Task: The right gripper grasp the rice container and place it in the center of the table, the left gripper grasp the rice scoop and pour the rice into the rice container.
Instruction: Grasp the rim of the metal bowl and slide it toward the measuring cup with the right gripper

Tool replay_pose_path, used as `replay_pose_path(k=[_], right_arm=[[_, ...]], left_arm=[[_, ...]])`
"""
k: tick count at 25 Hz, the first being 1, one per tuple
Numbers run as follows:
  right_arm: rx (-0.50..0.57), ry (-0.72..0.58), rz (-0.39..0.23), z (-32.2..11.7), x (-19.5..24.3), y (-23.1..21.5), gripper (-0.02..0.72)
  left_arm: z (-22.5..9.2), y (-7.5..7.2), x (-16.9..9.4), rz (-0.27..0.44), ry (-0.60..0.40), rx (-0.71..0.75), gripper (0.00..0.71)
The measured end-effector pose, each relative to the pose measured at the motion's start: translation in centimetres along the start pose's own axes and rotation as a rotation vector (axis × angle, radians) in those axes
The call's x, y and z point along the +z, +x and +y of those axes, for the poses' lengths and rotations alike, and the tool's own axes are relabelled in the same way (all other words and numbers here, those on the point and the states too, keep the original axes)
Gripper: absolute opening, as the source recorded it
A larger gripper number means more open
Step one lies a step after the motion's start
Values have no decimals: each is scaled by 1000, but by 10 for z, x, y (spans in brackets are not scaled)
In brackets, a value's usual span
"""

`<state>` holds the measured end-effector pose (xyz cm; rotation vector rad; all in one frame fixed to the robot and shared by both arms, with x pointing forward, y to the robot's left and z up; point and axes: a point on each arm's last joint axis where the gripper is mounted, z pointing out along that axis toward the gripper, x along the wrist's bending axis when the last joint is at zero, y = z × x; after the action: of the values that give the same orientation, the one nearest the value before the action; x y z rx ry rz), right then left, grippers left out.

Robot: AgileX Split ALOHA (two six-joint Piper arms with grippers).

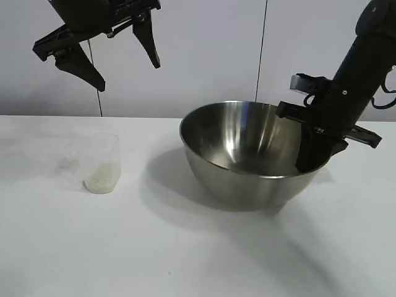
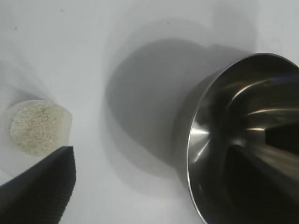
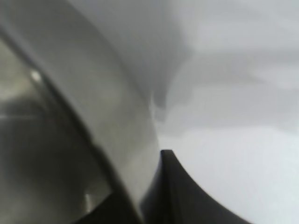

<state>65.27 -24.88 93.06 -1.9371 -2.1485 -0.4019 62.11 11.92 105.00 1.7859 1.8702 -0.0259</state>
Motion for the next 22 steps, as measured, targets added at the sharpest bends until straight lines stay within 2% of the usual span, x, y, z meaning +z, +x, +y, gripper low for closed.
replay_pose_path(k=[8, 15, 22], right_arm=[[-20, 41, 6, -4, 3, 20, 13], [-88, -7, -22, -4, 25, 76, 12], [-80, -52, -55, -2, 35, 87, 13]], left_arm=[[0, 0, 0, 0, 0, 0, 622], [0, 0, 0, 0, -1, 0, 622], [0, 0, 0, -1, -2, 0, 622]])
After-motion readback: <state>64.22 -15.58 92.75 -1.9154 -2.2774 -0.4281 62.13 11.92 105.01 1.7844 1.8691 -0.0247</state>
